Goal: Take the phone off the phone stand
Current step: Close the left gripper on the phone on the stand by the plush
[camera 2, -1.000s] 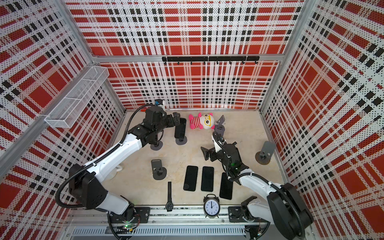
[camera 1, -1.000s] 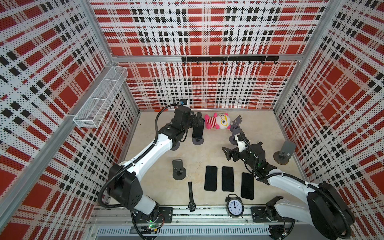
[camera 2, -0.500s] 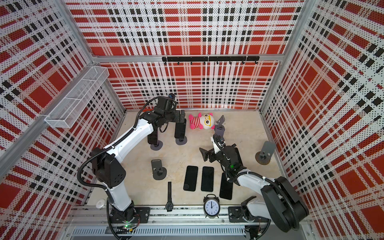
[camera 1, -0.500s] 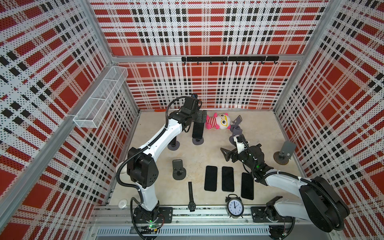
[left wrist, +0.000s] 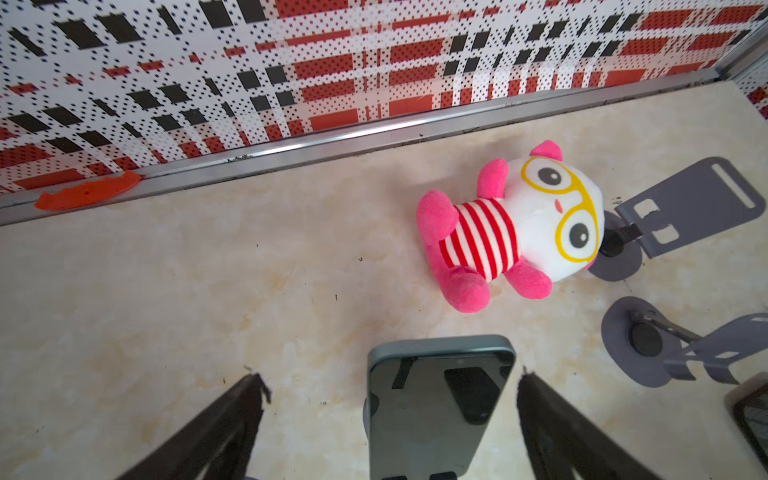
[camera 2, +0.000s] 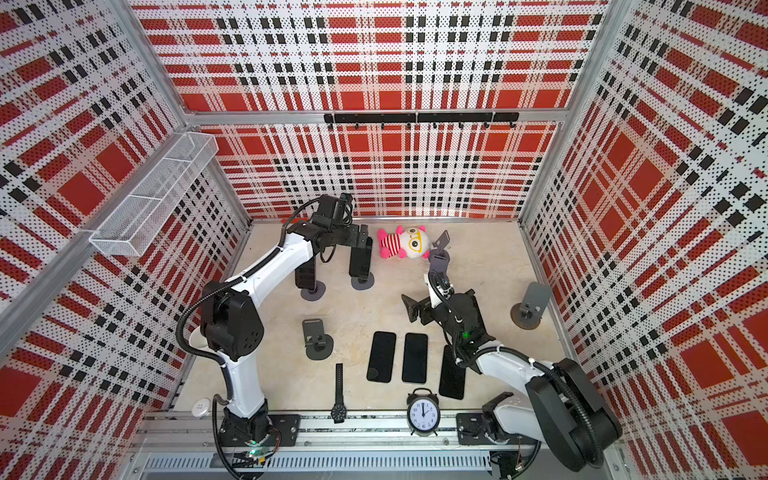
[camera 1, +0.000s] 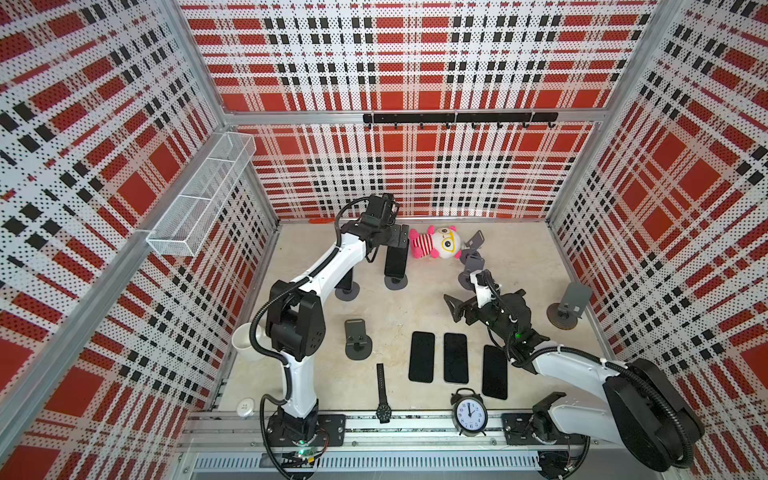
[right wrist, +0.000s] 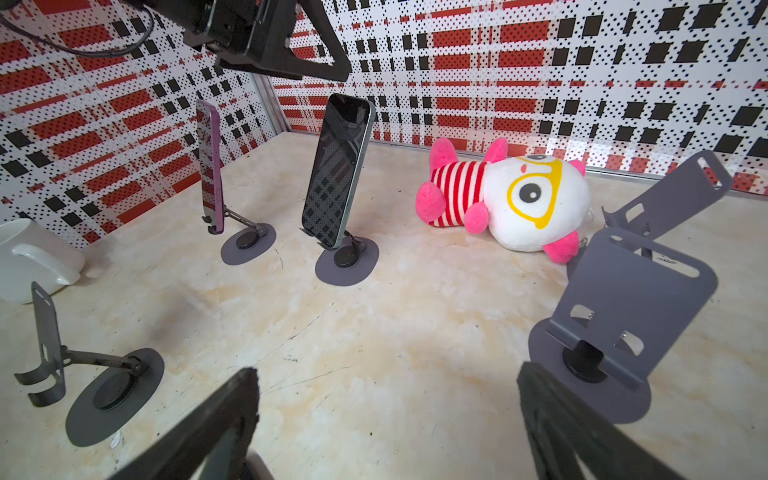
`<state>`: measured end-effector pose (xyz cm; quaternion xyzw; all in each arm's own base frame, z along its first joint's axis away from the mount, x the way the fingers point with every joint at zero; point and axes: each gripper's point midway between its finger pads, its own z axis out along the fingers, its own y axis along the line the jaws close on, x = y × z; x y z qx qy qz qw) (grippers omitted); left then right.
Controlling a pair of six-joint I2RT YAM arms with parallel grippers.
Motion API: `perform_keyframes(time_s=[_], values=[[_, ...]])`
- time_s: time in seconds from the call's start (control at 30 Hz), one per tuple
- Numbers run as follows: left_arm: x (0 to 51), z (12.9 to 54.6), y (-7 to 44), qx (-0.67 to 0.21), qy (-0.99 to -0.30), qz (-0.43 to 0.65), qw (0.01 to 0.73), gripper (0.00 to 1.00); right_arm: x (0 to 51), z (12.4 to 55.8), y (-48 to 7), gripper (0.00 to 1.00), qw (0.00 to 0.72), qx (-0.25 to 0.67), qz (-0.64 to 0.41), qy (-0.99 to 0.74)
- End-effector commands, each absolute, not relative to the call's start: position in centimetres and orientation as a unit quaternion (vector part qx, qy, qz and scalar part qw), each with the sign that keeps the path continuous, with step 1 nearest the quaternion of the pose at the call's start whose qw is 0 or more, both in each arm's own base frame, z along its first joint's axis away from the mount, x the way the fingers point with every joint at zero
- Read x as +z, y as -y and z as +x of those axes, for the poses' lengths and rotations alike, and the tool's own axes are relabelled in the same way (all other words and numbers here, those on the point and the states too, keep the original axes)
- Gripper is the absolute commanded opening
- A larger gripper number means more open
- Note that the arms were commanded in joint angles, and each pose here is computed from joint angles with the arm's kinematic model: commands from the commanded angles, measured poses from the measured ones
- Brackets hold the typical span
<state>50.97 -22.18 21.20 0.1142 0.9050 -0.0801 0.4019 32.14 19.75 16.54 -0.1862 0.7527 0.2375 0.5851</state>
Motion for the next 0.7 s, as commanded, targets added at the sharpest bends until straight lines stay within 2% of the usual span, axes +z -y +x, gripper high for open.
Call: perform_keyframes(time_s=[0.0, 0.17, 0.67], values=[[22.7, 51.9, 23.3, -0.096, -0.890, 0.121, 0.429, 0.98, 17.2, 32.1, -19.6, 1.00, 0.601, 0.230, -0.188, -0.742], [22.2, 51.8, 24.4, -0.113, -0.885, 0.121, 0.436, 0.98, 16.9, 32.2, -19.8, 1.00, 0.597, 0.231, -0.188, -0.745], [20.1, 51.8, 24.4, -0.084, -0.894, 0.105, 0.427, 0.98, 16.4, 32.7, -19.6, 1.00, 0.589, 0.226, -0.174, -0.756]])
